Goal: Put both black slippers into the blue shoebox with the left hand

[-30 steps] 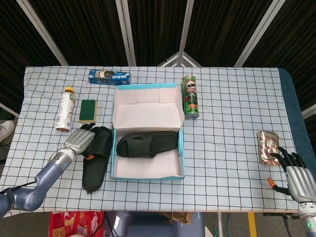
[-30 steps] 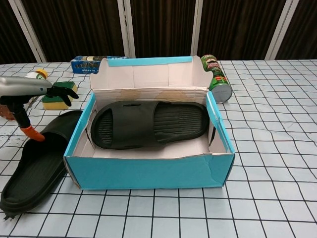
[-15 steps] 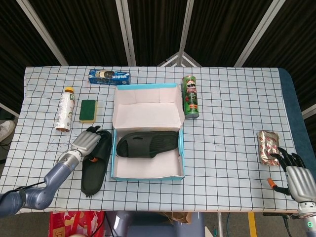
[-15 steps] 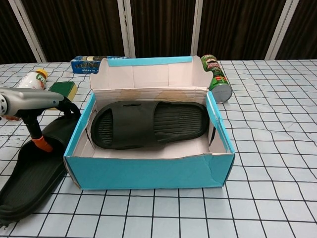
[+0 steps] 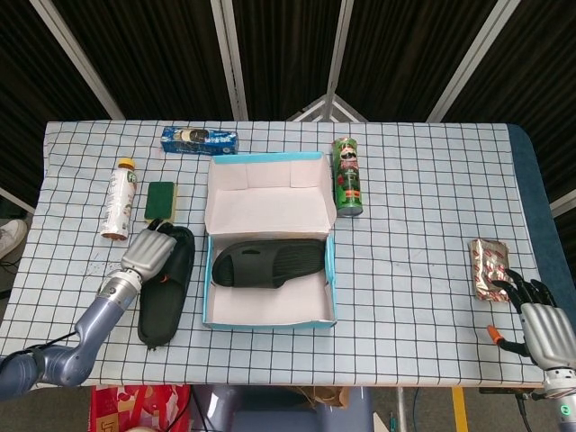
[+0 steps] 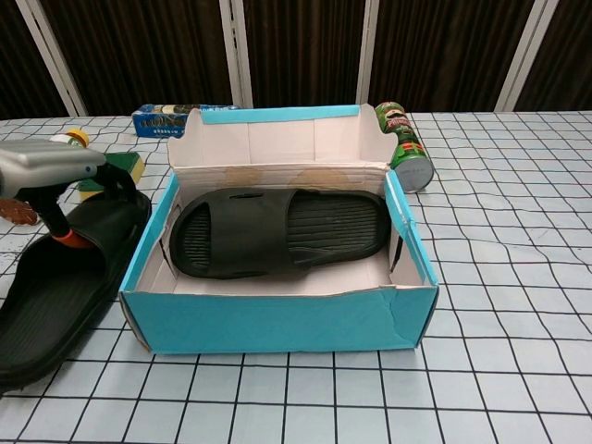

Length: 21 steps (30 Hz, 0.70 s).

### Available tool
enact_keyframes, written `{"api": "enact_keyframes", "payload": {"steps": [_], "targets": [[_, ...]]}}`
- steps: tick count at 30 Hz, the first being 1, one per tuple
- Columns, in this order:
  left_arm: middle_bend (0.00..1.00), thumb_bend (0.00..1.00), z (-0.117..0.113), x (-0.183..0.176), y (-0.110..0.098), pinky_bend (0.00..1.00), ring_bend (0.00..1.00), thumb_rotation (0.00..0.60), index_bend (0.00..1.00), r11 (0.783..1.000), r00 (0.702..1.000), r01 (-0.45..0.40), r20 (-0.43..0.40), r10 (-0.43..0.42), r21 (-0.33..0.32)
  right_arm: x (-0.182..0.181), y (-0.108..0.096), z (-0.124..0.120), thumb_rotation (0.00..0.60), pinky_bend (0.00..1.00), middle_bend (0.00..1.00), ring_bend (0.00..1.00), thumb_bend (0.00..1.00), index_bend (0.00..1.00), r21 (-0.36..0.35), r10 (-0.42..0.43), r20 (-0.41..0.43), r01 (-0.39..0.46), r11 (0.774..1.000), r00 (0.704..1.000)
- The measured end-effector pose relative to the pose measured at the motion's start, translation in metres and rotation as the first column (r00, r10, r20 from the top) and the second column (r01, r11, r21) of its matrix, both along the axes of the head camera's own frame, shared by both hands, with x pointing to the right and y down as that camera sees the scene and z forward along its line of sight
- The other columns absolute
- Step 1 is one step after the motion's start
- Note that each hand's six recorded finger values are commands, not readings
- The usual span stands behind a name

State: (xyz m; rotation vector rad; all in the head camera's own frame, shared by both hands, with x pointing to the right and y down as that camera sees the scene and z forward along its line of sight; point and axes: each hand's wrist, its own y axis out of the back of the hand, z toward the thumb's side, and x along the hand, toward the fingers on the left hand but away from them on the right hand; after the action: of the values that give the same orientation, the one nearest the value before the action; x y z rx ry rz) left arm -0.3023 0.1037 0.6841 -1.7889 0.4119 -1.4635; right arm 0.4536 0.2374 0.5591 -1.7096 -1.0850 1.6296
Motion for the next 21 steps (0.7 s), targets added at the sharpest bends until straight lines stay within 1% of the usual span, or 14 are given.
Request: {"api": "enact_keyframes", "payload": {"steps": [2, 5, 6, 8, 9, 11, 12, 14, 15, 17, 18, 20, 21], "targets": [[0.58, 0.47, -0.011, -0.004, -0.007, 0.09, 0.14, 0.6, 0.59, 0.999, 1.0, -0.01, 0.008, 0.009, 0.041, 0.0, 0.0, 0.0, 0.6, 0.09, 0.1, 0.16, 0.31, 0.21, -0.001, 0.0, 0.001, 0.0, 1.0, 1.0], [0.58, 0.46, -0.037, -0.009, -0.021, 0.09, 0.14, 0.6, 0.59, 0.989, 0.999, -0.041, 0.026, 0.038, 0.141, -0.001, 0.0, 0.0, 0.6, 0.09, 0.1, 0.16, 0.31, 0.21, 0.0, -0.003, 0.005, 0.003, 1.0, 1.0], [0.58, 0.46, -0.05, -0.009, -0.027, 0.09, 0.14, 0.6, 0.59, 0.979, 0.998, -0.058, 0.032, 0.053, 0.193, -0.002, 0.0, -0.001, 0.6, 0.09, 0.1, 0.16, 0.31, 0.21, 0.002, -0.004, 0.008, 0.004, 1.0, 1.0], [0.58, 0.46, -0.072, -0.008, -0.036, 0.09, 0.14, 0.6, 0.59, 0.955, 0.996, -0.093, 0.041, 0.085, 0.28, -0.003, 0.0, -0.002, 0.6, 0.09, 0.1, 0.16, 0.31, 0.21, 0.005, -0.005, 0.012, 0.005, 1.0, 1.0], [0.57, 0.46, -0.088, -0.005, -0.042, 0.09, 0.14, 0.6, 0.59, 0.932, 0.993, -0.122, 0.049, 0.112, 0.341, -0.003, 0.0, -0.002, 0.6, 0.09, 0.1, 0.16, 0.31, 0.21, 0.006, -0.004, 0.012, 0.004, 1.0, 1.0], [0.57, 0.46, -0.111, 0.002, -0.048, 0.09, 0.14, 0.6, 0.59, 0.888, 0.985, -0.172, 0.062, 0.161, 0.426, -0.003, 0.001, -0.003, 0.6, 0.09, 0.1, 0.16, 0.31, 0.21, 0.009, -0.004, 0.015, 0.003, 1.0, 1.0], [0.57, 0.46, -0.125, 0.009, -0.051, 0.09, 0.14, 0.6, 0.59, 0.853, 0.977, -0.21, 0.071, 0.201, 0.479, -0.003, 0.001, -0.004, 0.6, 0.09, 0.1, 0.16, 0.31, 0.21, 0.012, -0.002, 0.018, 0.002, 1.0, 1.0], [0.57, 0.46, -0.145, 0.021, -0.053, 0.09, 0.14, 0.6, 0.59, 0.791, 0.96, -0.269, 0.086, 0.267, 0.549, -0.002, 0.001, -0.006, 0.6, 0.09, 0.1, 0.16, 0.31, 0.21, 0.015, 0.0, 0.02, -0.001, 1.0, 1.0], [0.57, 0.46, -0.157, 0.031, -0.053, 0.09, 0.14, 0.6, 0.59, 0.745, 0.943, -0.311, 0.098, 0.317, 0.59, -0.002, 0.001, -0.006, 0.6, 0.09, 0.1, 0.16, 0.31, 0.21, 0.016, 0.001, 0.021, -0.001, 1.0, 1.0], [0.57, 0.46, -0.172, 0.049, -0.05, 0.1, 0.14, 0.6, 0.59, 0.666, 0.91, -0.377, 0.123, 0.396, 0.644, -0.002, 0.002, -0.007, 0.6, 0.09, 0.1, 0.16, 0.31, 0.21, 0.018, 0.003, 0.024, -0.004, 1.0, 1.0], [0.57, 0.46, -0.181, 0.061, -0.047, 0.1, 0.14, 0.6, 0.58, 0.607, 0.881, -0.422, 0.145, 0.451, 0.674, -0.001, 0.002, -0.008, 0.6, 0.09, 0.1, 0.16, 0.31, 0.21, 0.019, 0.005, 0.026, -0.005, 1.0, 1.0], [0.57, 0.46, -0.191, 0.082, -0.041, 0.1, 0.14, 0.6, 0.58, 0.512, 0.827, -0.487, 0.185, 0.531, 0.708, 0.0, 0.002, -0.009, 0.6, 0.09, 0.1, 0.16, 0.31, 0.21, 0.023, 0.007, 0.027, -0.007, 1.0, 1.0], [0.57, 0.46, -0.195, 0.097, -0.036, 0.1, 0.14, 0.6, 0.58, 0.445, 0.784, -0.529, 0.215, 0.582, 0.723, 0.001, 0.002, -0.009, 0.6, 0.09, 0.1, 0.16, 0.31, 0.21, 0.023, 0.007, 0.027, -0.008, 1.0, 1.0]]}}
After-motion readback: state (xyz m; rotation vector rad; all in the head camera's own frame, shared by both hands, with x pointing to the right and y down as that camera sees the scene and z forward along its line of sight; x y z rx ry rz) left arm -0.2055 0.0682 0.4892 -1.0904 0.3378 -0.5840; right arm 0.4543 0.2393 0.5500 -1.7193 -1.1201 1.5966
